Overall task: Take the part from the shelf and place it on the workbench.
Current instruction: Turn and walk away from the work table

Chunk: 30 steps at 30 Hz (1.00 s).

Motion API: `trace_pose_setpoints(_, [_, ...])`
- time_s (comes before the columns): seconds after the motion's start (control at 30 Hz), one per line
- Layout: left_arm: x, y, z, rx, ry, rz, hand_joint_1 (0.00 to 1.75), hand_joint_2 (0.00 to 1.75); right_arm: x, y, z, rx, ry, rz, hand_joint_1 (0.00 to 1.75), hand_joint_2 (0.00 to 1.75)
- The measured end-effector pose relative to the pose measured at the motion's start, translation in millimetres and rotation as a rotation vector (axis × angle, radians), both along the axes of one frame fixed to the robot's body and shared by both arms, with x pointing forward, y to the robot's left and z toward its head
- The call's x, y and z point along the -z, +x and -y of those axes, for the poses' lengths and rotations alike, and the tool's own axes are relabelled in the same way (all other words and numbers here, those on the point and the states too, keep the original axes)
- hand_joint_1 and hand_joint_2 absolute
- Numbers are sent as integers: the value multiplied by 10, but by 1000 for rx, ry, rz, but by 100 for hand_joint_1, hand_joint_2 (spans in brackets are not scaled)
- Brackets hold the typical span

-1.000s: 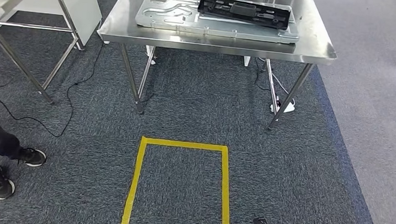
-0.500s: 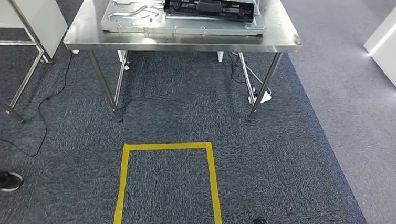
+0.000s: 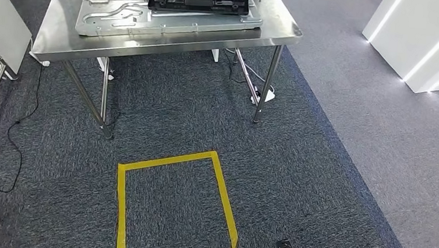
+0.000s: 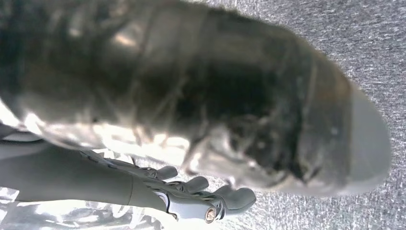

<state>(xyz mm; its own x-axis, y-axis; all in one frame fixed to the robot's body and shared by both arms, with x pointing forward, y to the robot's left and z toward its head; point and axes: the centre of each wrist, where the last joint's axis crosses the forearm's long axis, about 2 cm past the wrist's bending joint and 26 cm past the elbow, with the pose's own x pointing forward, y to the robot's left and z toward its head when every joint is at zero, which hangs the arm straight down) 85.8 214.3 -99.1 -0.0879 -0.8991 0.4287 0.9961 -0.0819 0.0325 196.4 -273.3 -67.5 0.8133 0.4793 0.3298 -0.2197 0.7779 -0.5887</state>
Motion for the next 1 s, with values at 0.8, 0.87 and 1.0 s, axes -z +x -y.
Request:
trace_pose_setpoints(0.8, [2,-23,25,24,-15,25,0,175,61,-137,-114,-120,39,-93,0,0])
trace_pose_setpoints(0.87, [3,-25,19,23,-13,25,0,175,69,-157,-124,-126,42,-100,0,0])
trace_pose_setpoints(1.0, [3,-23,14,26,-10,25,0,175,67,-151,-130,-138,44,-104,0,0])
